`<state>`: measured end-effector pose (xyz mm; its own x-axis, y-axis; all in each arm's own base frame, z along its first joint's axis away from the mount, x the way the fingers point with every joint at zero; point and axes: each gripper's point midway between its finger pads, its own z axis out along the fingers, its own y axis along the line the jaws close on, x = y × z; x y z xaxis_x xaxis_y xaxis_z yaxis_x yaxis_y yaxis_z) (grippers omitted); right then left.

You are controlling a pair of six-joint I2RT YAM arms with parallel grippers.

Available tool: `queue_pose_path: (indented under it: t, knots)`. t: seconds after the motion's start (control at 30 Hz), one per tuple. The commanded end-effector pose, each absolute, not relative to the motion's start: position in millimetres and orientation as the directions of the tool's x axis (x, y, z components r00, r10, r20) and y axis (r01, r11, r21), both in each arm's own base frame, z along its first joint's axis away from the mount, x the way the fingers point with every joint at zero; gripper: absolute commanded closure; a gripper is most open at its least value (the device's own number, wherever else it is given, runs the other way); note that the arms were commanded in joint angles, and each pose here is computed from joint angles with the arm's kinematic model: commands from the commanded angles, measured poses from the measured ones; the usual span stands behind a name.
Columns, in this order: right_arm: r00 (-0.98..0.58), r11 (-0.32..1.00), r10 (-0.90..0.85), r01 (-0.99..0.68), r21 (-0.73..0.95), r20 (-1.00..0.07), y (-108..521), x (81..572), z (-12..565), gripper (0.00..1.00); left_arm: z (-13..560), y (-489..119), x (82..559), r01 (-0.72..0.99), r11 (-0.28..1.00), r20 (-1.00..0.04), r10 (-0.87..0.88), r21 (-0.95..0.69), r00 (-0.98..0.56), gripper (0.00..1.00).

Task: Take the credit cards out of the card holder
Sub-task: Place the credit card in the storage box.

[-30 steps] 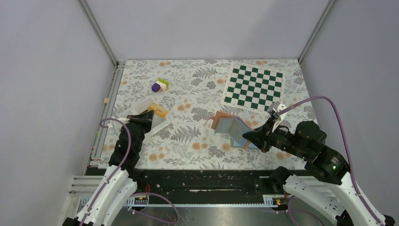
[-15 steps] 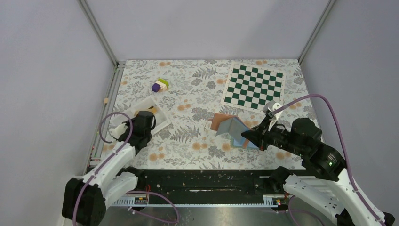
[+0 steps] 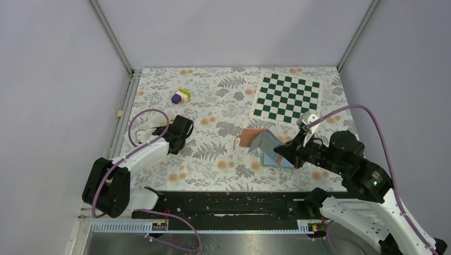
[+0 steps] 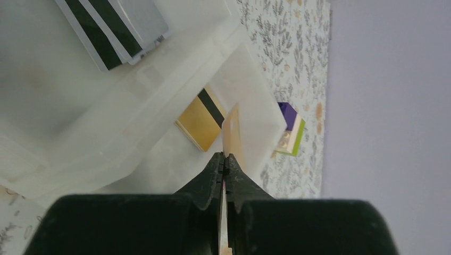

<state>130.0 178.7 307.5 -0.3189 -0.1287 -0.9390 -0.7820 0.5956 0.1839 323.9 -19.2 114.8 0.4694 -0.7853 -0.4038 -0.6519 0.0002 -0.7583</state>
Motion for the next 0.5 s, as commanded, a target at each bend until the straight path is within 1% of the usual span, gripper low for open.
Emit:
queue_pose_path:
  t: [0.0, 0.07, 0.2, 0.33, 0.47]
  knots:
    - [-0.255, 0.607, -0.096, -0.781, 0.146, -0.962, 173.8, 133.0, 331.7, 1.00, 129.6, -4.9, 330.5, -0.374, -0.325, -0.080, -0.654, -0.869, 0.752, 1.00]
    - [-0.259, 0.607, -0.101, -0.781, 0.147, -0.961, 173.7, 132.7, 331.1, 1.00, 124.2, -1.0, 326.2, -0.368, -0.342, -0.080, -0.630, -0.864, 0.773, 1.00]
    - [-0.276, 0.607, -0.117, -0.780, 0.151, -0.954, 173.2, 131.4, 326.3, 1.00, 127.4, 6.1, 323.1, -0.336, -0.322, -0.076, -0.612, -0.885, 0.787, 1.00]
    - [-0.275, 0.610, -0.119, -0.778, 0.148, -0.954, 172.9, 132.3, 325.3, 1.00, 118.6, 0.6, 331.5, -0.335, -0.335, -0.064, -0.616, -0.881, 0.785, 1.00]
    - [-0.278, 0.616, -0.125, -0.774, 0.145, -0.952, 172.5, 133.8, 324.4, 1.00, 118.0, -1.2, 343.2, -0.294, -0.337, -0.032, -0.607, -0.894, 0.794, 1.00]
